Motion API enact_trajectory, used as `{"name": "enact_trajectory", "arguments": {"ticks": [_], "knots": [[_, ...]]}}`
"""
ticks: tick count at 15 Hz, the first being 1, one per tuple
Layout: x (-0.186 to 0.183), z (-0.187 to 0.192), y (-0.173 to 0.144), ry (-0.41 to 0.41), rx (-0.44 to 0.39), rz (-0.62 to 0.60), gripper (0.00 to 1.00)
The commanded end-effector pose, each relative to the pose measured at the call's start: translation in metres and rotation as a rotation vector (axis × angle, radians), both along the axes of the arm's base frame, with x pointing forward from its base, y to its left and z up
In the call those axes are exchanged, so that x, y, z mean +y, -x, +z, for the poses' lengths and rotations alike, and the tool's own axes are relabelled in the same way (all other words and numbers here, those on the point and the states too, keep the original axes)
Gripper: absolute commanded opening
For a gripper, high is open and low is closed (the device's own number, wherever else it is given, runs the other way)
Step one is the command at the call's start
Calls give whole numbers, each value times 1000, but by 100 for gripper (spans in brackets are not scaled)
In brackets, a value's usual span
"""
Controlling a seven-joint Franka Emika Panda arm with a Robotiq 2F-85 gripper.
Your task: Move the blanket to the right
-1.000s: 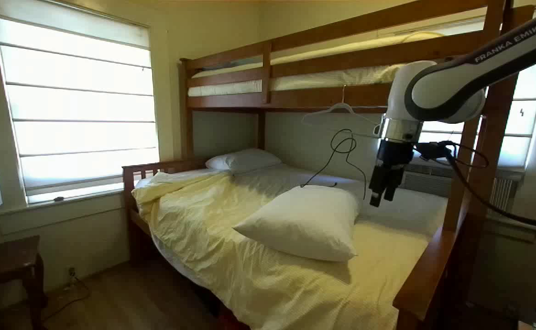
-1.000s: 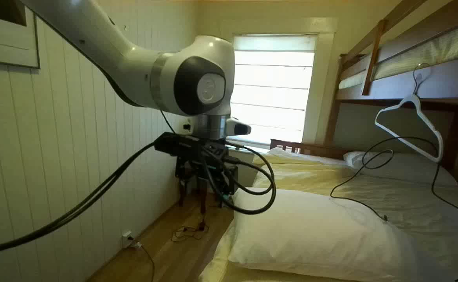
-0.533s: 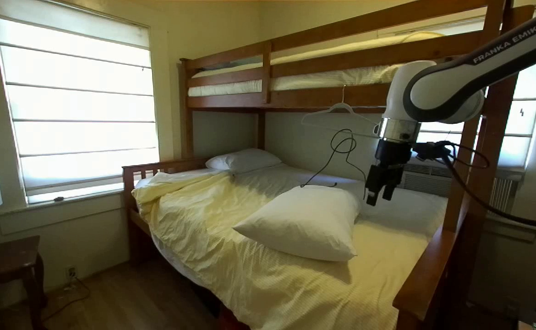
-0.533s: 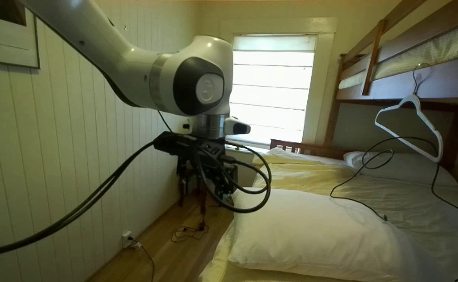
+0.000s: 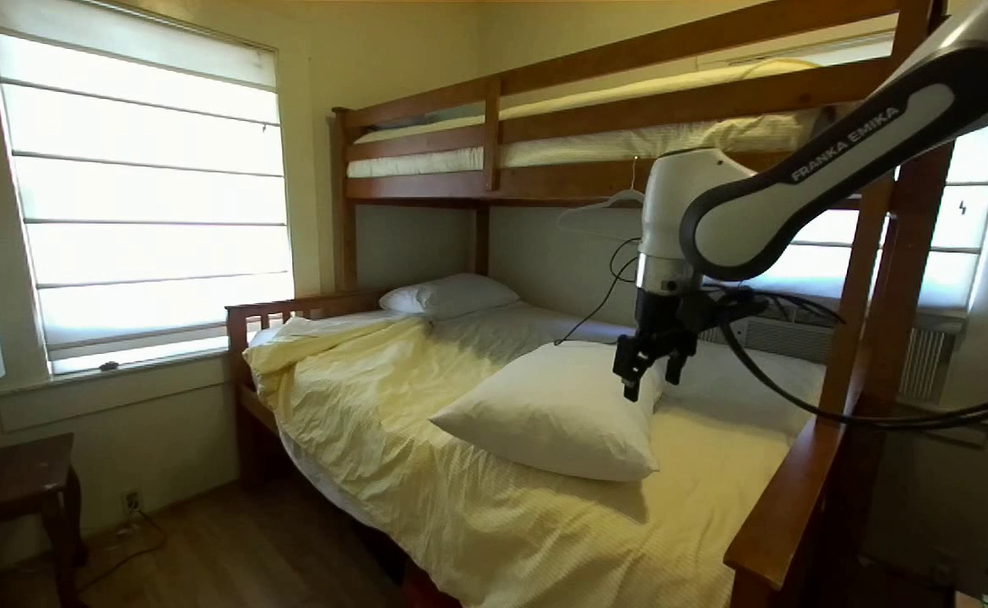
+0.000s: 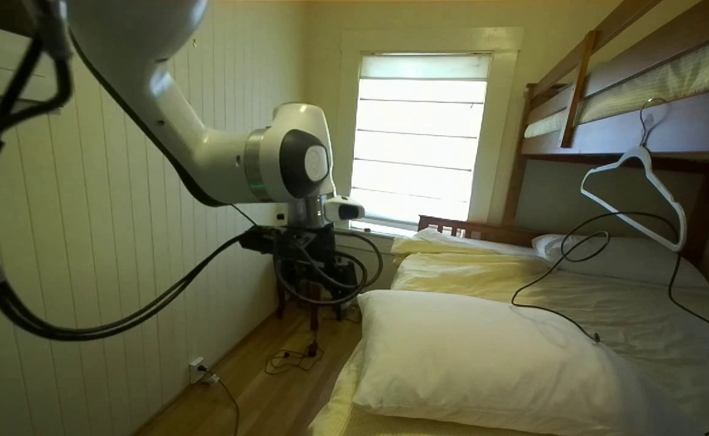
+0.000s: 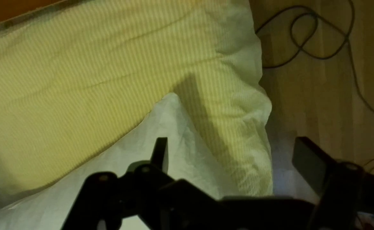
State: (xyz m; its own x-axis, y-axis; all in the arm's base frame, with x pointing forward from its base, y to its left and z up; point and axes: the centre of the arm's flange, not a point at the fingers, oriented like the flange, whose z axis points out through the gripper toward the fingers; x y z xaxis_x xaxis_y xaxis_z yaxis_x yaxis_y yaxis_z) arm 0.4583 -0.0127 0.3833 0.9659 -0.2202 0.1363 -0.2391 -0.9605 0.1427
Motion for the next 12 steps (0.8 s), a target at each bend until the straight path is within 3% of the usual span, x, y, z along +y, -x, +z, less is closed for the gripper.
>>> {"name": "enact_trajectory", "arguments": {"ticks": [1,4,5,9,12], "knots": [[7,-44,-41,52,127,-5,100],[6,-78,-45,87,232,-61,100],[2,-67,-26,56,179,-30,100],[2,-83,-35,66,225,-53,100],[0,-107,-30,114,284,21,100]]}}
